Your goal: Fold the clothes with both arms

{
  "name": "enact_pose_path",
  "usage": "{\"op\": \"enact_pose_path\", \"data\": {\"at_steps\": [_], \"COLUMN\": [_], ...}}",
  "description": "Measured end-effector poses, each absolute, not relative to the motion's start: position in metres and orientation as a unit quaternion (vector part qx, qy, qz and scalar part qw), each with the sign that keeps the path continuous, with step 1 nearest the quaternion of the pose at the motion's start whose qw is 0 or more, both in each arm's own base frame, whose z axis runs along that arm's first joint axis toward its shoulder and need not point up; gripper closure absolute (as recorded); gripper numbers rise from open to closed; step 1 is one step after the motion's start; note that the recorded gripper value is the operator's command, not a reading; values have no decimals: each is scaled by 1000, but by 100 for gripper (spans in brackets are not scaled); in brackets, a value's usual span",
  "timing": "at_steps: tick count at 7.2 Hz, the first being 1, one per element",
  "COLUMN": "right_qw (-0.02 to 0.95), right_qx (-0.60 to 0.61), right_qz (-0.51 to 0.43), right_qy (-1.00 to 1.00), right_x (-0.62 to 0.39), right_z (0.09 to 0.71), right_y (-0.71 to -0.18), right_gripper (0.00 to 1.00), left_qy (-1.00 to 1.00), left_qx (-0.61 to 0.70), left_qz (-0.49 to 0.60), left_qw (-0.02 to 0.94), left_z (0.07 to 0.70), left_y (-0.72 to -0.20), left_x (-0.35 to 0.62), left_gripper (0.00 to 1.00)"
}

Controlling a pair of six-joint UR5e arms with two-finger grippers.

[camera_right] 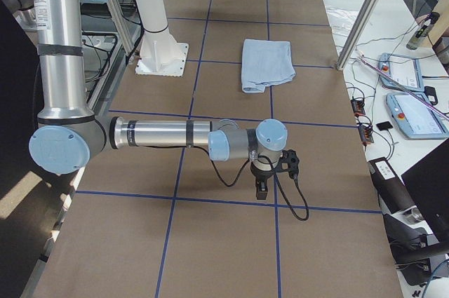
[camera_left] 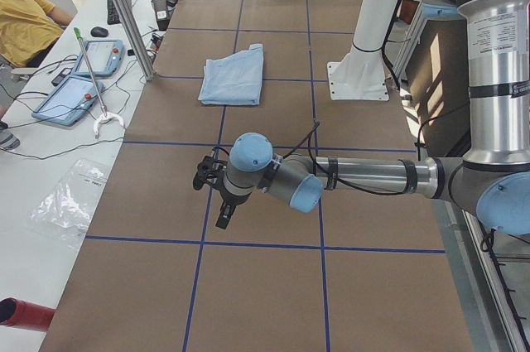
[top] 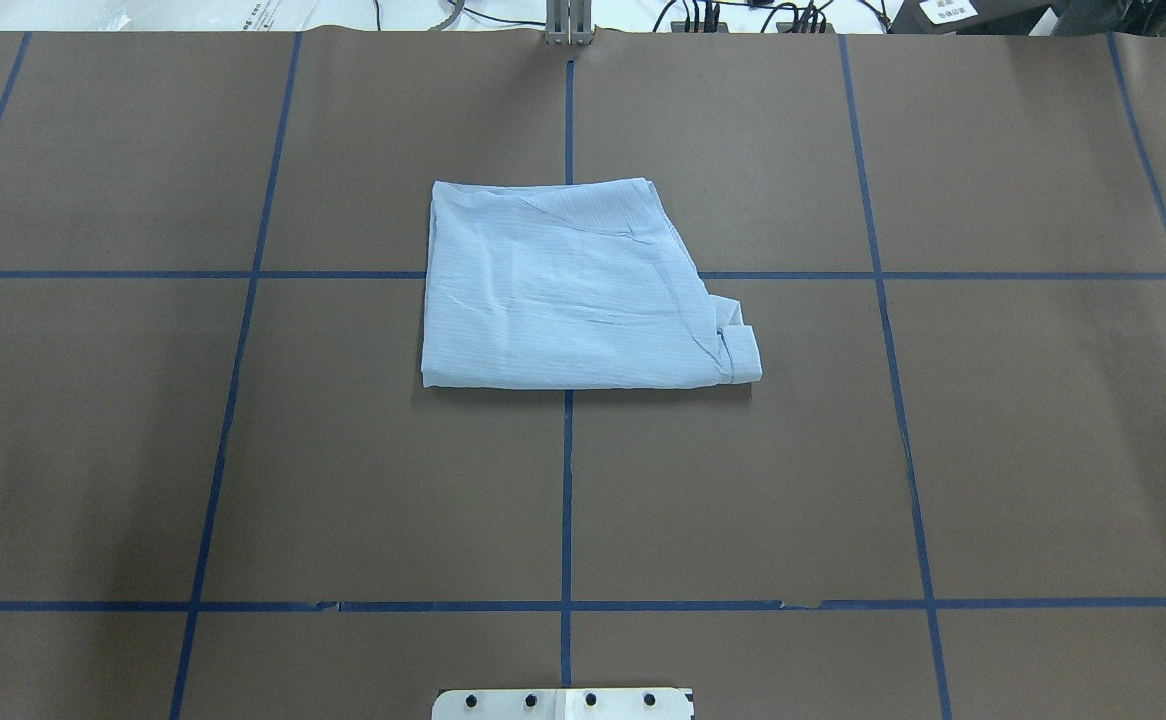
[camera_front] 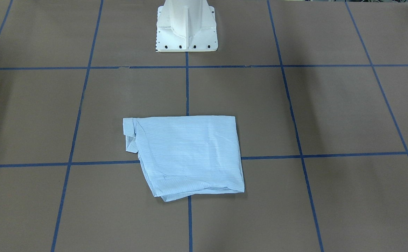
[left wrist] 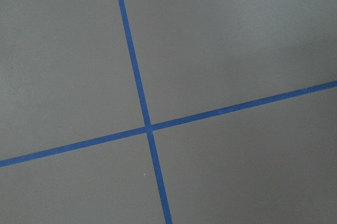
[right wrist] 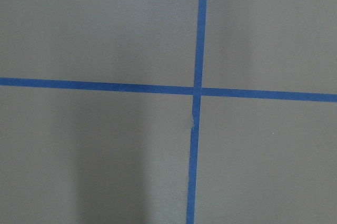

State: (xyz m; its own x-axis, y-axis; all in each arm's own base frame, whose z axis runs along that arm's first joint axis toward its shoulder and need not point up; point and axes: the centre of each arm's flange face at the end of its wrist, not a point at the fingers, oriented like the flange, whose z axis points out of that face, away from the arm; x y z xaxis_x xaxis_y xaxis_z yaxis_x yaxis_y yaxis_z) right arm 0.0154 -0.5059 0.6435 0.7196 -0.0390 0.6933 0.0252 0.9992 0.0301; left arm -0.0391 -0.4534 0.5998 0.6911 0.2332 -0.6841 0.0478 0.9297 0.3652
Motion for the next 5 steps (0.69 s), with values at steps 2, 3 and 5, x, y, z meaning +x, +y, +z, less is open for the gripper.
{"op": "enact_pose_path", "data": {"at_steps": [2, 3, 5], "right_qw": [923, 922, 921], "right_qx": [1, -4, -9], "right_qz": [-15, -13, -11], "right_qy": [-384, -386, -390], "right_x": [15, 15, 15], "right_z": [652, 657, 662], "right_y": [-495, -490, -480], "right_gripper": [0, 0, 0], "left_qy": [390, 390, 390], "left_qx": [179, 179, 179], "left_qz": [51, 50, 50], "left_qw": [902, 902, 902], "left_z": [601, 601, 601], "left_y": [-452, -452, -452], "left_x": [-39, -39, -39], "left_gripper": [0, 0, 0]}}
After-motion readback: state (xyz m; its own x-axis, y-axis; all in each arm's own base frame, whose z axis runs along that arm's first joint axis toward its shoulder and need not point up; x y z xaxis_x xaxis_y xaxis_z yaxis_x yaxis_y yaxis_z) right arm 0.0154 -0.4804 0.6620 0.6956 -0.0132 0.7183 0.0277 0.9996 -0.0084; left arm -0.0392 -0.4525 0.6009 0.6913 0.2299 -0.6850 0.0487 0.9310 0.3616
